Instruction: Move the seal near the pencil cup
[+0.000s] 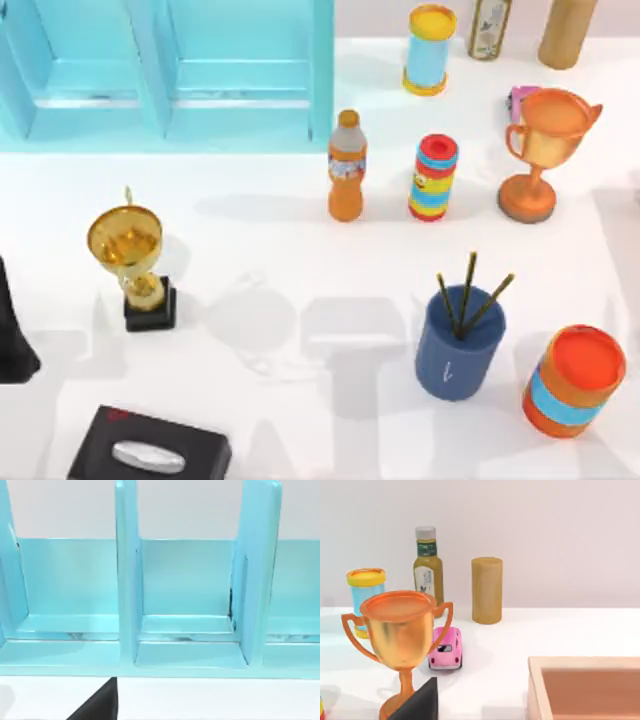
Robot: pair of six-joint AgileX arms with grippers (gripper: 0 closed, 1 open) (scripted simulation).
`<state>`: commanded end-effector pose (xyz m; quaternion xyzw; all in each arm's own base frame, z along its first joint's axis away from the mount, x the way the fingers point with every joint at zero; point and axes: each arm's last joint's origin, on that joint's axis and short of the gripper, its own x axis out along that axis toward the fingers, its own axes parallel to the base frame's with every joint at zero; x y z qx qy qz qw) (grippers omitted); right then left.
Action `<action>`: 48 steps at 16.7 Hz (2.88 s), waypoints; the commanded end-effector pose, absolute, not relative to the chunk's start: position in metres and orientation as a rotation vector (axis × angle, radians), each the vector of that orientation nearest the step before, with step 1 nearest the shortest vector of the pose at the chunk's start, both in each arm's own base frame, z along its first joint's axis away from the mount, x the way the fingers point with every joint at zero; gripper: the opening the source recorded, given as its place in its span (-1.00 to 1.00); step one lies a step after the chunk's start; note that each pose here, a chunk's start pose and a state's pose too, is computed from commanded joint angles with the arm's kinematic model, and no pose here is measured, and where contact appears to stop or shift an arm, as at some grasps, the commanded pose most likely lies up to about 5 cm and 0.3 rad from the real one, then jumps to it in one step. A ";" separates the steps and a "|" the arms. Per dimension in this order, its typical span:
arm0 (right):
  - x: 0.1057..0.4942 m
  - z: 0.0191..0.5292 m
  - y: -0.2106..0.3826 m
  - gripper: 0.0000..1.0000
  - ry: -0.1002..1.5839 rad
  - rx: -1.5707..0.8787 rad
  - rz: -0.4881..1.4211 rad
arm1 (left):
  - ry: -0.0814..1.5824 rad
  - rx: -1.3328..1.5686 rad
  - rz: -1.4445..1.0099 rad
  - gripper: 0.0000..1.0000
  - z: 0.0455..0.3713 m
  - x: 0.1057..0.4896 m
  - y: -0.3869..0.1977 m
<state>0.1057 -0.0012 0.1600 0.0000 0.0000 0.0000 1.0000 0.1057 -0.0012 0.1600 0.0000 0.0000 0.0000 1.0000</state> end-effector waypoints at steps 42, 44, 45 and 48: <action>0.106 0.160 -0.001 1.00 0.000 0.000 0.000 | 1.562 0.018 -0.014 1.00 0.180 0.337 0.095; 0.106 0.160 -0.001 1.00 0.000 0.000 0.000 | 1.565 0.017 -0.014 1.00 0.160 0.335 0.095; 0.106 0.160 -0.001 1.00 0.000 0.000 0.000 | 1.569 0.016 -0.016 1.00 0.153 0.334 0.095; 0.106 0.160 -0.001 1.00 0.000 0.000 0.000 | 1.571 0.015 -0.016 1.00 0.149 0.333 0.095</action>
